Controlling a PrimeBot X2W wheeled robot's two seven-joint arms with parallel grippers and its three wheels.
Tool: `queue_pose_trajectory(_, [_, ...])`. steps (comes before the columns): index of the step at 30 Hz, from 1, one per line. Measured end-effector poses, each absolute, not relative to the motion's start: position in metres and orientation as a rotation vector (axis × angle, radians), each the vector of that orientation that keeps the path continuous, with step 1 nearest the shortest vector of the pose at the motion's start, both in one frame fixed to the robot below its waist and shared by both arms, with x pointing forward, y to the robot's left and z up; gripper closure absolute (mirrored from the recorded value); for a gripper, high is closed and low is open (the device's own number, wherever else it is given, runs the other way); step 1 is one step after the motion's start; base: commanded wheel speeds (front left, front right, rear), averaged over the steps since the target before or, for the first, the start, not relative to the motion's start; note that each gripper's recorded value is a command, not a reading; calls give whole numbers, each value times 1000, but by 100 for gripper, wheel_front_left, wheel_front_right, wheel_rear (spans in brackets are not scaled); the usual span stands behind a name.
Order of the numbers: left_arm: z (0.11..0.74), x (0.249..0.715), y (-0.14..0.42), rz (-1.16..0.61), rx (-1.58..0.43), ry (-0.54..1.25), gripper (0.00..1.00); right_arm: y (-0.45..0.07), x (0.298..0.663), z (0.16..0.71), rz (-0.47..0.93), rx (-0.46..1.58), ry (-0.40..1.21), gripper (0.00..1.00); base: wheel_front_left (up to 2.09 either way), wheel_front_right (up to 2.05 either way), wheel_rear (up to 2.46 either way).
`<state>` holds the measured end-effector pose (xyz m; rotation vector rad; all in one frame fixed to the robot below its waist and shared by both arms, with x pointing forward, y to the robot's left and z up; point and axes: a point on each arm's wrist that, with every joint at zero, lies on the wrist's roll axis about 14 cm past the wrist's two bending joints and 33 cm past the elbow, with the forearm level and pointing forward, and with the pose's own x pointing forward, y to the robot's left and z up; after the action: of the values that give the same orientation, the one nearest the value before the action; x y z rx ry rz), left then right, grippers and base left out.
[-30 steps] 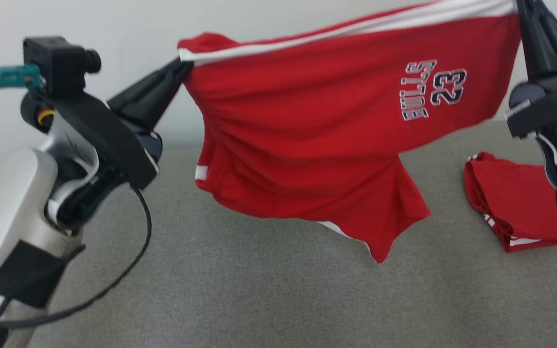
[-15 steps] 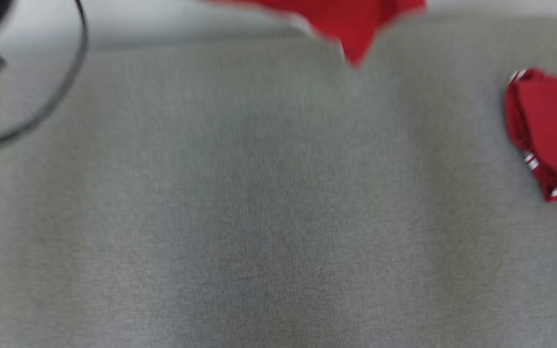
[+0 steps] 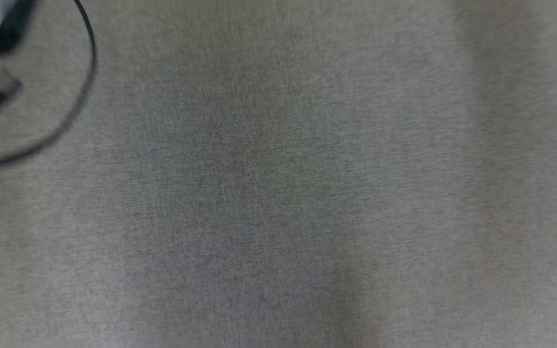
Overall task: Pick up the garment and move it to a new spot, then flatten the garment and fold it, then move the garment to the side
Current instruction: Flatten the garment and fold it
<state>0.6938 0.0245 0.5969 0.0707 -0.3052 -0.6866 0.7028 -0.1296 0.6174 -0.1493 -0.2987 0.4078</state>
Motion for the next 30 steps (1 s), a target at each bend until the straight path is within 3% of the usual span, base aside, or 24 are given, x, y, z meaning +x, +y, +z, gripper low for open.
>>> queue_pose_trajectory(4, [498,672,15,-758,-21,-136,100,-139,697,520,429,-129,-138,100,0,0,0])
queue_pose_trajectory(8, [474,652,21,-773,-65,-84,100,-148,679,486,435,-107,-73,100,0,0,0])
queue_pose_trajectory(14, [457,602,34,-791,-141,-5,100,-165,620,443,440,-51,55,100,0,0,0])
queue_pose_trajectory(21, [455,525,48,-756,-166,81,100,-174,537,430,431,22,168,100,0,0,0])
queue_pose_trajectory(30, [469,451,54,-704,-136,102,100,-182,461,441,413,74,220,100,0,0,0])
